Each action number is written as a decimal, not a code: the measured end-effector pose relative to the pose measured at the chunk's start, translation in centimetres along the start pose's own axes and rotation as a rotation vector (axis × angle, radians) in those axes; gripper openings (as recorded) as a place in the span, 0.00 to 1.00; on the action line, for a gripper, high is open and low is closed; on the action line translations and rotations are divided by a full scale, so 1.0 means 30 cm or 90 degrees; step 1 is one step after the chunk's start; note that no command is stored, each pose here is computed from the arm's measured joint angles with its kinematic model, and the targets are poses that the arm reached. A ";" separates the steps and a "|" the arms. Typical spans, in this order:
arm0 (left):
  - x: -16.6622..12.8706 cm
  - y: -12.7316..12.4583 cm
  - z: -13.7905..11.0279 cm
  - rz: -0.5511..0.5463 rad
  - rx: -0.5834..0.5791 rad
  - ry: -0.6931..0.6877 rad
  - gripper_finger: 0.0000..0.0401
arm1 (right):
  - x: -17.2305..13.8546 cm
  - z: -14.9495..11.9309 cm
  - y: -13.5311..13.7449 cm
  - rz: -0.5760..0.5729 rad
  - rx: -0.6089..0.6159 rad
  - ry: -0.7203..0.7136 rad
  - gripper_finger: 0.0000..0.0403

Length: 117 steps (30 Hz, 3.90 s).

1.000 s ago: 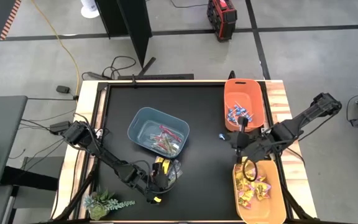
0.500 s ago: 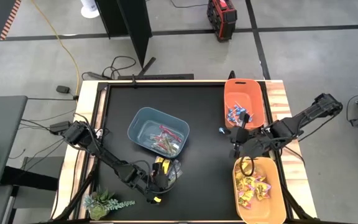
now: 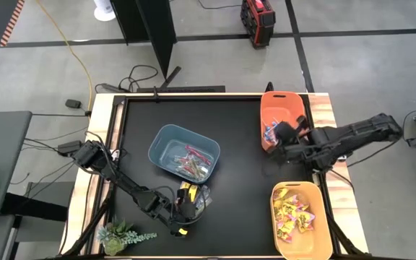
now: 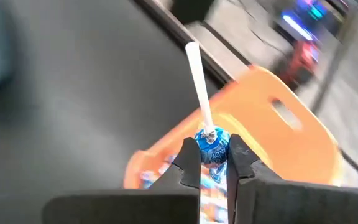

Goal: Sort candy
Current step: Put the blue candy into the orange bin, then put the transparent candy into the blue bin

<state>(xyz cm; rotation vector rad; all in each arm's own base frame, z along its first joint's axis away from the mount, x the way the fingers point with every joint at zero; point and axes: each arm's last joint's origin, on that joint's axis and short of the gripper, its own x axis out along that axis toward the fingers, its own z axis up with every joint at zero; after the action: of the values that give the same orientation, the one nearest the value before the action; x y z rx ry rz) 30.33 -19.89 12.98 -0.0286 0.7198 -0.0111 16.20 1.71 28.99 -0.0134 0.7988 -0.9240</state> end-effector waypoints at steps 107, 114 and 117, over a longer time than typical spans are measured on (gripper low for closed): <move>-0.435 0.181 0.240 0.204 -0.048 -0.045 0.62 | -0.044 -0.051 0.825 0.549 -0.225 -0.155 0.72; -0.450 0.106 0.144 0.151 -0.071 -0.015 0.59 | 0.003 -0.080 1.011 0.576 -0.265 -0.113 0.72; -0.449 0.095 0.109 0.151 -0.095 -0.013 0.58 | 0.024 -0.095 1.068 0.564 -0.280 -0.077 0.72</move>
<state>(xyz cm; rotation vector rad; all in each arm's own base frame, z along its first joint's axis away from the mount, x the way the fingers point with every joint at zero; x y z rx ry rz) 22.36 -16.71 24.22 -0.0862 0.6994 0.2704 37.31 22.07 15.74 -0.0909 0.7718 0.0955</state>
